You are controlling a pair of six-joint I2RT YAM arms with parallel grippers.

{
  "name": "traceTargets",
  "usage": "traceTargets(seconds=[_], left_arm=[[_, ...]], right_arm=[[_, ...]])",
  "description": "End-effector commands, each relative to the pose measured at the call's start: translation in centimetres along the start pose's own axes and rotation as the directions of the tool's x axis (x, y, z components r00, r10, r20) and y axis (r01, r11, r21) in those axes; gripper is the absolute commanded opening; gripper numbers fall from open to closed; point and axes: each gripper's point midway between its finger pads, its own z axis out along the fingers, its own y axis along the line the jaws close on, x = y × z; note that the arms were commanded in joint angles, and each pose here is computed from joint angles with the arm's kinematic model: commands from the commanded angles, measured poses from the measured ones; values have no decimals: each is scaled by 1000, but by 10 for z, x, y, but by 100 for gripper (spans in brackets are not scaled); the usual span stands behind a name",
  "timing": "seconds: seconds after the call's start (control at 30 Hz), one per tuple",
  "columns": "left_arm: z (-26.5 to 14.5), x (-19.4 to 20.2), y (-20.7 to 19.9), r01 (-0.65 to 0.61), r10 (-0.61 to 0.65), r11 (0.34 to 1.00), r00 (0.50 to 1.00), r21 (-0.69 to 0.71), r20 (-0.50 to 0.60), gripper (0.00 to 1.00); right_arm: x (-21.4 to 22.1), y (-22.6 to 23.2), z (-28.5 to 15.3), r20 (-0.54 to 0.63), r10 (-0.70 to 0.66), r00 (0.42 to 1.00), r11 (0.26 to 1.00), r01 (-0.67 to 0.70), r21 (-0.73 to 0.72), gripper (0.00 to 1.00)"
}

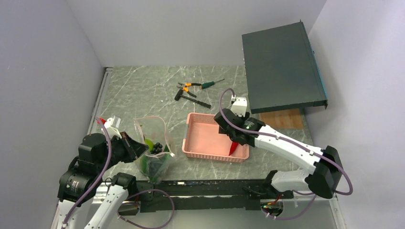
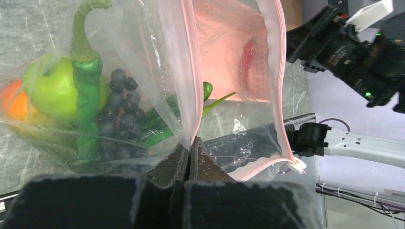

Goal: Place the food in the zip-top bag and seal the zipper
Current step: Pick up the fake vegetable from the bin.

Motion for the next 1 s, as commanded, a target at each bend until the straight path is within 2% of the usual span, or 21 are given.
traceTargets(seconds=[0.0, 0.3, 0.97], left_arm=[[-5, -1, -6, -14, 14, 999, 1000, 30, 13, 0], [-7, 1, -3, -17, 17, 1000, 1000, 17, 13, 0], [-7, 0, -4, -13, 13, 1000, 1000, 18, 11, 0]], right_arm=[[26, -12, 20, -62, 45, 997, 997, -41, 66, 68], [60, -29, 48, -119, 11, 993, 980, 13, 197, 60], [105, -31, 73, -150, 73, 986, 986, -49, 161, 52]])
